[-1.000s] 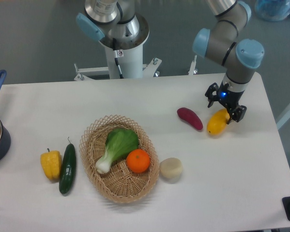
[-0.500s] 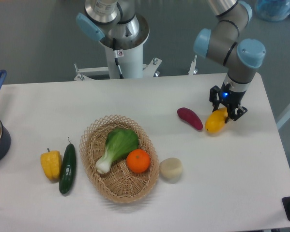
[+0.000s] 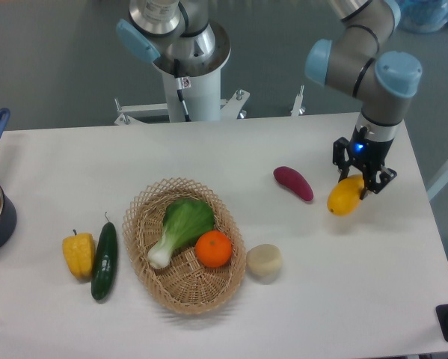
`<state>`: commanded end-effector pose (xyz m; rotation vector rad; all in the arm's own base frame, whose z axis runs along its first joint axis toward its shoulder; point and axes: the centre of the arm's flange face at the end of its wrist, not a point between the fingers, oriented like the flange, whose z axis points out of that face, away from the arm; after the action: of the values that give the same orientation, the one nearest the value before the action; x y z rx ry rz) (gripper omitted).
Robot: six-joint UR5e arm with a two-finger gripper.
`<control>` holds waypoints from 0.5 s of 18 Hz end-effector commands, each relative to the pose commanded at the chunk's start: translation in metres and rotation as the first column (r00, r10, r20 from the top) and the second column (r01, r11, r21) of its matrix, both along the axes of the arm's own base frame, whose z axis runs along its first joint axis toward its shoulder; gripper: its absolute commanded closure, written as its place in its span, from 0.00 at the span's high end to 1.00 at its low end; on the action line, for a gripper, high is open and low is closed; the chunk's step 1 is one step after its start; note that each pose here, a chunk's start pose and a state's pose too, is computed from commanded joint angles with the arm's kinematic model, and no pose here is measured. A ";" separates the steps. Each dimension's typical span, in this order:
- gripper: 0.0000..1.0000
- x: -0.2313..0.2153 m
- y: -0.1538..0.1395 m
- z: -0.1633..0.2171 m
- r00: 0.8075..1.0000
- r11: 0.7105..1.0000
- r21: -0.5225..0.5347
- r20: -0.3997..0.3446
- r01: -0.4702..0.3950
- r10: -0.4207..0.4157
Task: Pick up the mango from the table
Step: 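Lift the grasped mango up off the table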
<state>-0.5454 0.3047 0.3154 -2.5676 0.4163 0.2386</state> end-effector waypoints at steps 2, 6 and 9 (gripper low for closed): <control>0.07 0.000 0.017 0.024 0.997 0.989 0.141 0.060 -0.052 0.044; 0.07 0.027 0.066 0.085 0.987 0.953 0.282 0.146 -0.107 0.068; 0.07 0.049 0.101 0.121 0.978 0.942 0.305 0.187 -0.143 0.088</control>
<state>-0.4962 0.4058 0.4366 -2.2735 0.1476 0.1138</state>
